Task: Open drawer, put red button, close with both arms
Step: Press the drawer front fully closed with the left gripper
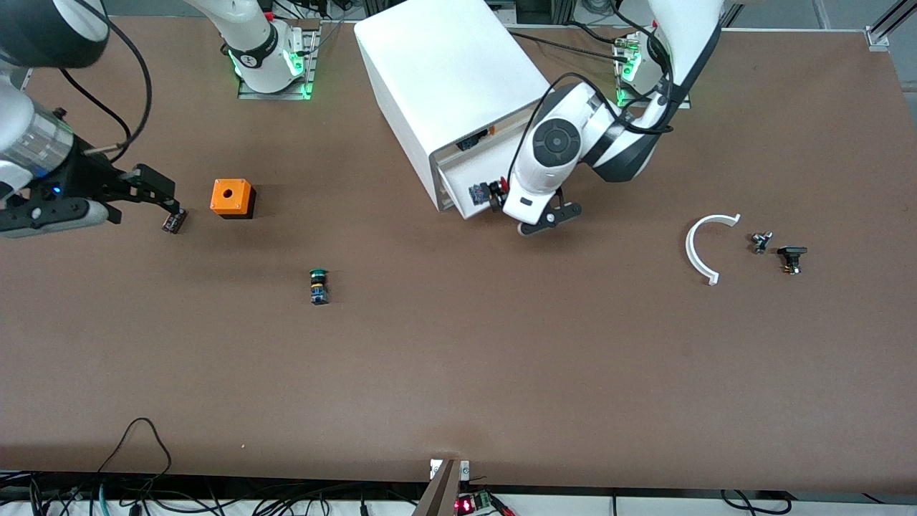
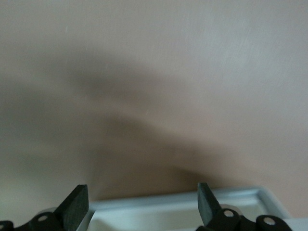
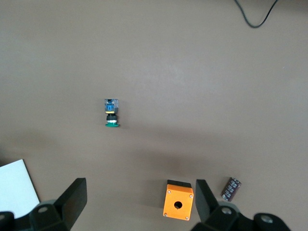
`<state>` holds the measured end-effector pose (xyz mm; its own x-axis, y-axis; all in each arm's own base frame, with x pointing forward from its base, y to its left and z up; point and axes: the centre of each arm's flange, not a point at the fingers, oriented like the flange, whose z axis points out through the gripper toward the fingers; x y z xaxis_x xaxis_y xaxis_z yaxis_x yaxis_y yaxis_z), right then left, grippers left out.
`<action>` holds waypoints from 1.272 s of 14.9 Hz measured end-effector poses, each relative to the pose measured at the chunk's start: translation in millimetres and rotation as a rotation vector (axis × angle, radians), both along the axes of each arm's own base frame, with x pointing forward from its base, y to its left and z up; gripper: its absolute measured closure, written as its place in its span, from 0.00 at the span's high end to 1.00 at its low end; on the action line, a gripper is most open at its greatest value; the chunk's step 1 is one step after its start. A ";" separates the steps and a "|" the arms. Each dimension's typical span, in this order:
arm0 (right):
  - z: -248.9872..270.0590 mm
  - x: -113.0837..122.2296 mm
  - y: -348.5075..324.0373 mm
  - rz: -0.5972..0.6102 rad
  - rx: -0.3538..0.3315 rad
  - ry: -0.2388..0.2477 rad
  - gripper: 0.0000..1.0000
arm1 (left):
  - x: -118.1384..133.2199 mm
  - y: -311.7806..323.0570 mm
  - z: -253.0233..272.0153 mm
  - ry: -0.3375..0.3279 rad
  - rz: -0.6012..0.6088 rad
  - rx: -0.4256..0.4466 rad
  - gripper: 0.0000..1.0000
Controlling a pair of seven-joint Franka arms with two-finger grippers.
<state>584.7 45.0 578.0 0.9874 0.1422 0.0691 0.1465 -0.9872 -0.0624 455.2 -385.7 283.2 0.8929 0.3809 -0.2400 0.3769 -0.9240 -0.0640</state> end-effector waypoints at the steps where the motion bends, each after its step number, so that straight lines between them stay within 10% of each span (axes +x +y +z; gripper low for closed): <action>1: 12.5 -1.1 -0.2 0.001 0.001 -0.011 1.00 | -8.2 -6.2 0.6 0.031 0.005 -0.007 1.00; 13: 54.2 5.5 -11.3 -0.023 -0.014 -0.072 1.00 | -50.1 -39.9 2.0 0.147 0.022 -0.060 1.00; 19: 53.2 11.4 -14.4 -0.027 -0.037 -0.075 1.00 | -31.5 -25.5 29.6 0.154 -0.047 -0.022 1.00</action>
<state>596.1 30.7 631.2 0.9831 0.1199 0.1381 0.1232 -0.9923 -0.0157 423.7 -411.2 312.8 0.8616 0.3323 -0.3837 0.3202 -0.9424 -0.0972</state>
